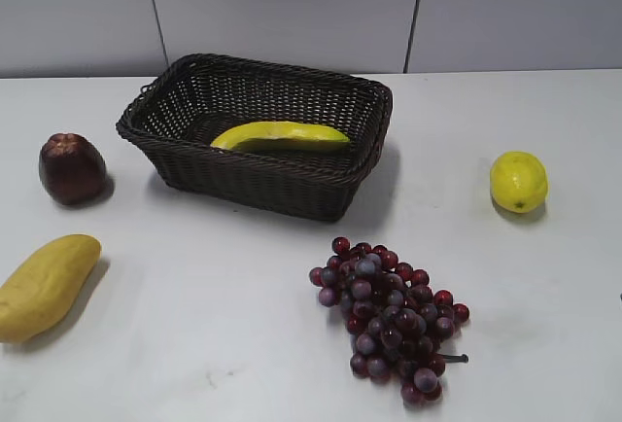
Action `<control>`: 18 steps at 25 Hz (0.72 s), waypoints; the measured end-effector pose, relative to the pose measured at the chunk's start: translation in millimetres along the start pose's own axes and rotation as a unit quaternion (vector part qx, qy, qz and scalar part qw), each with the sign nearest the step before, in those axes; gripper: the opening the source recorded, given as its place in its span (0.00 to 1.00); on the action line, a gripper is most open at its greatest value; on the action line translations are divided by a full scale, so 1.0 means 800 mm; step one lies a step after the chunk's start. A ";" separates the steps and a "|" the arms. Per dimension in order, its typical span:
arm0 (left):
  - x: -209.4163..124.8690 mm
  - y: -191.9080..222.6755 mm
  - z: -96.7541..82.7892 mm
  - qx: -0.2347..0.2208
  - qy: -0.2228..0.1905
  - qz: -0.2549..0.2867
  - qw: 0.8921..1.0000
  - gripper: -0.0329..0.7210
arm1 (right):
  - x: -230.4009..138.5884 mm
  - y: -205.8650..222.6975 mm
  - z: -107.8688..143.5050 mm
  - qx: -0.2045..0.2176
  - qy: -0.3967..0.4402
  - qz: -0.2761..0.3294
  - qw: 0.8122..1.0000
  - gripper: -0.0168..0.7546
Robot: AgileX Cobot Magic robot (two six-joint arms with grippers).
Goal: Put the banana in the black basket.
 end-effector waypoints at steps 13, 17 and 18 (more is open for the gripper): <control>0.000 0.000 0.000 0.000 0.000 0.000 1.000 0.36 | -0.014 -0.069 -0.079 -0.047 0.151 -0.178 0.971 0.79; 0.000 0.000 0.000 0.000 0.000 0.000 1.000 0.36 | -0.025 -0.100 -0.087 -0.060 0.159 -0.242 0.955 0.79; 0.000 0.000 0.000 0.000 0.000 0.000 1.000 0.36 | -0.032 -0.104 -0.087 -0.061 0.159 -0.248 0.954 0.79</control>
Point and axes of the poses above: a point on each arm's last joint axis where the gripper is mounted, y pointing out along that axis toward the gripper, z along the wrist's bending axis when the last joint is at zero, x = y × z, the point moved 10 cm from there along y, pointing out along that axis toward the gripper, and after that the axes turned 15 degrees about y, right-handed, at the moved point
